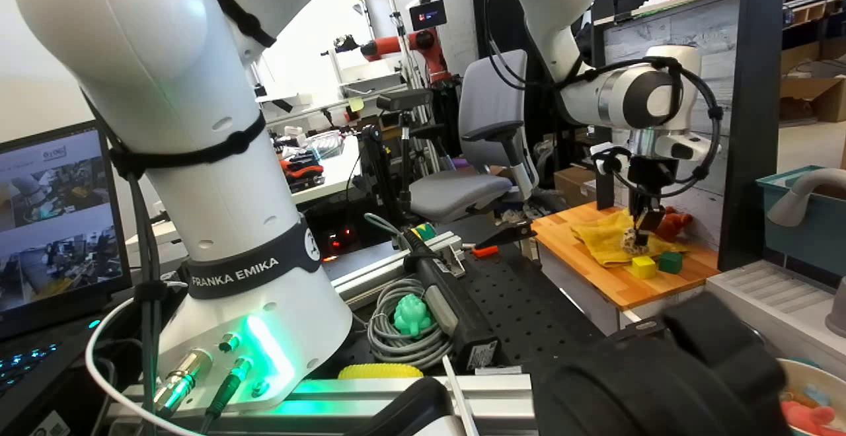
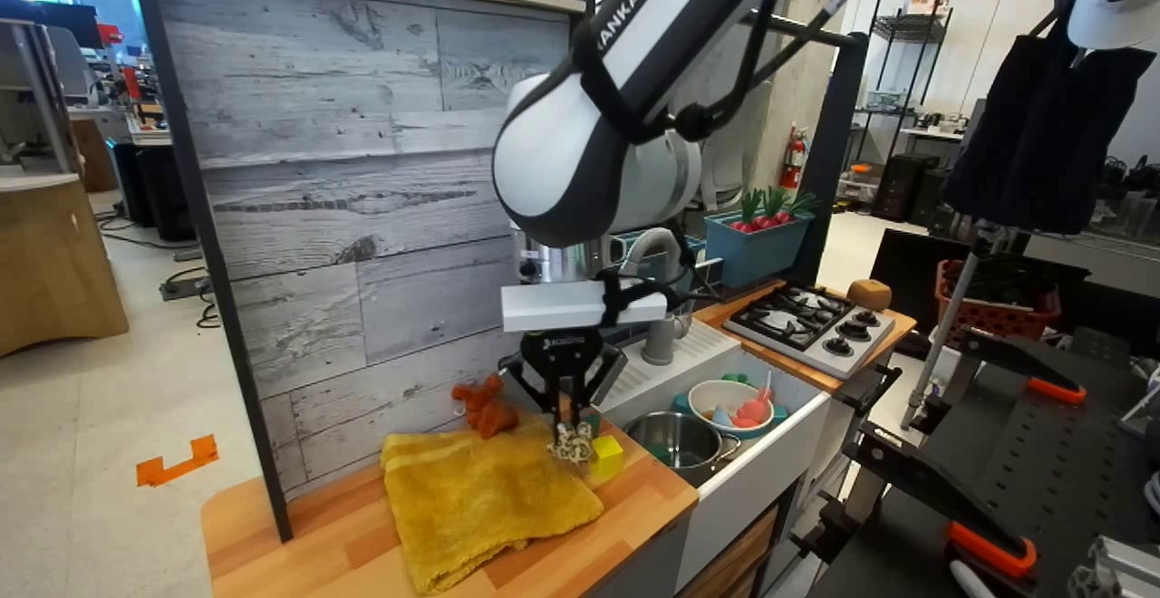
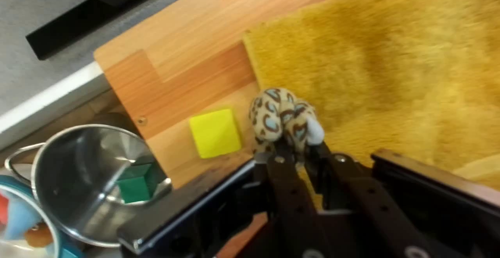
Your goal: Put the things on the counter inside the pot in the sink, wipe the counter with the towel, and then remove the things from the dish in the sink and put them on the stove
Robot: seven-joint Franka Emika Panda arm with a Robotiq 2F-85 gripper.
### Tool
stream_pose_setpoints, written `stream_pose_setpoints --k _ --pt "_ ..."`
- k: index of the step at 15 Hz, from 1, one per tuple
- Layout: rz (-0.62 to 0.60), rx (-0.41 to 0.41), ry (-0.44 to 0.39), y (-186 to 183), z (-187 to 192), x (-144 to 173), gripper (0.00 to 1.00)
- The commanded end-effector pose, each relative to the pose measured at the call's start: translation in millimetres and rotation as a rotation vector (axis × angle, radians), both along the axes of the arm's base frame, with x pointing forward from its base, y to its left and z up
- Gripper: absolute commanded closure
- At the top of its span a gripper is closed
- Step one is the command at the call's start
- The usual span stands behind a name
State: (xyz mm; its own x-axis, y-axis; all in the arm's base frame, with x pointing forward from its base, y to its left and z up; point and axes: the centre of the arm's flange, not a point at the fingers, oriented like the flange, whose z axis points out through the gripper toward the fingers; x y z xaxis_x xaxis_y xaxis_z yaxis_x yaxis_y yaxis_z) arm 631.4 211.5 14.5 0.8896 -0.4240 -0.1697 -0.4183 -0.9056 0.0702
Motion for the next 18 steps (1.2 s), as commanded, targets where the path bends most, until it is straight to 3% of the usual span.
stream_pose_setpoints --k 1,2,7,10,14,15,16,18 --pt "-0.093 -0.122 -0.004 -28.4 -13.1 -15.8 0.96" --pt "-0.106 -0.152 0.003 -37.3 -15.0 -17.7 0.96" --pt "-0.171 -0.315 -0.159 -54.4 0.9 -15.5 0.96" --pt "-0.209 -0.4 -0.212 -68.0 2.7 -17.5 0.96" --pt "-0.26 -0.431 -0.214 -78.9 -0.6 -23.1 0.96" --pt "-0.269 -0.442 -0.217 -80.8 -2.7 -24.4 0.6" --pt "-0.282 -0.447 -0.223 -82.1 -3.6 -25.6 0.57" --pt "-0.286 -0.438 -0.217 -80.5 -1.8 -27.5 0.43"
